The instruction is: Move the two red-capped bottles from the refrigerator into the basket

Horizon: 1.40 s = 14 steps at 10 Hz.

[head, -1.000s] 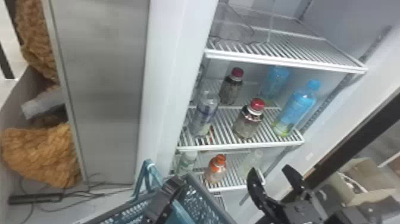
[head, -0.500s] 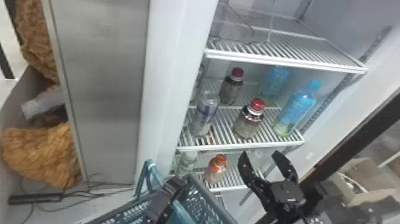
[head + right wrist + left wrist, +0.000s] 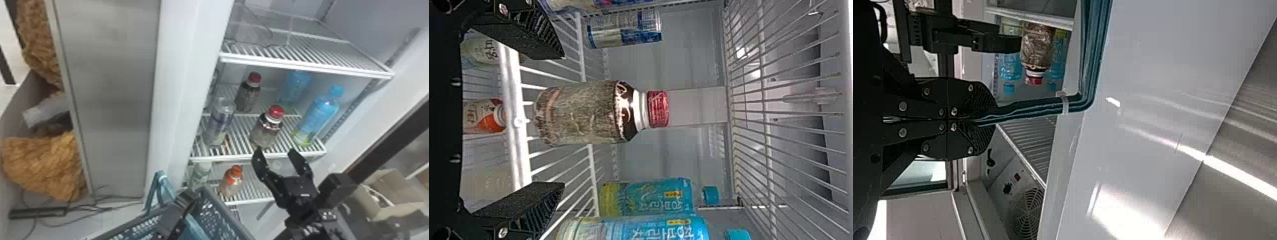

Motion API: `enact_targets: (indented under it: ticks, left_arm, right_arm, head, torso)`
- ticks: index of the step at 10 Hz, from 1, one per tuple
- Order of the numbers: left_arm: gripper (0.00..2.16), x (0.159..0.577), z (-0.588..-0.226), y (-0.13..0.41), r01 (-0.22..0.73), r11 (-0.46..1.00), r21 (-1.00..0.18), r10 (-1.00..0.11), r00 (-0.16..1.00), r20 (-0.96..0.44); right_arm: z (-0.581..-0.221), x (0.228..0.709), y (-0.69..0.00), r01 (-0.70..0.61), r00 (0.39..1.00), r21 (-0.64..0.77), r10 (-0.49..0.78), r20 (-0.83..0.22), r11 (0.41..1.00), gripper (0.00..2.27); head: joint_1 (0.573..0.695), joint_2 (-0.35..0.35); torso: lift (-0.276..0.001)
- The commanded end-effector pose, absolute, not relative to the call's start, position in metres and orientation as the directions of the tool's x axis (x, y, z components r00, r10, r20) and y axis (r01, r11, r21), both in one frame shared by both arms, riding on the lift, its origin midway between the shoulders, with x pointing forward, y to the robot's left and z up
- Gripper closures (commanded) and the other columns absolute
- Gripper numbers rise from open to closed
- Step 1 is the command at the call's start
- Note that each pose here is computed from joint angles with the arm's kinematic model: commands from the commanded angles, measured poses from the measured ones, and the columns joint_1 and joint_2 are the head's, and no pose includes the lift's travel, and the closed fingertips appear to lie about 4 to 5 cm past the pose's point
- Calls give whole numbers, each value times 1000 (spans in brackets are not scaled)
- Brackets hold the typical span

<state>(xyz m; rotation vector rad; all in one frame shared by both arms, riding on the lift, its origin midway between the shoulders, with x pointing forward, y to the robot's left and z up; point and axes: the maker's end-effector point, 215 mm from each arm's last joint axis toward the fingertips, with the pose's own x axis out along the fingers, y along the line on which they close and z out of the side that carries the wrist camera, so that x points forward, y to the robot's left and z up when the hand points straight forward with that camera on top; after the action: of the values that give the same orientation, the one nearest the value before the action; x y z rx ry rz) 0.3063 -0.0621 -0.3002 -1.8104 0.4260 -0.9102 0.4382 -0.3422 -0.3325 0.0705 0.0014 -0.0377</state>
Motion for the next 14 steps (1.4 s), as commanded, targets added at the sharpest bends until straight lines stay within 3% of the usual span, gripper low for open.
enact_targets:
  ticks: [1, 11, 12, 14]
  left_arm:
    - [1204, 306, -300, -62, 120, -417, -901, -652, 652, 388]
    - [1204, 304, -301, -64, 115, -413, -903, -660, 646, 384]
    - [1204, 304, -301, -64, 115, -413, -903, -660, 646, 384]
    - [1204, 304, -301, -64, 115, -413, -903, -660, 646, 384]
  right_arm:
    - [-329, 454, -343, 39, 999, 72, -40, 5, 997, 96]
    - [-321, 526, -338, 12, 1000, 91, -12, 0, 996, 147]
    - [-320, 528, -339, 10, 1000, 90, -10, -2, 996, 260]
    - [-320, 531, -334, -4, 1000, 87, 5, -7, 996, 1029]
  head:
    - [695, -350]
    - [695, -350]
    - [695, -350]
    - [695, -350]
  torso:
    - [0]
    - [0]
    - [0]
    - [0]
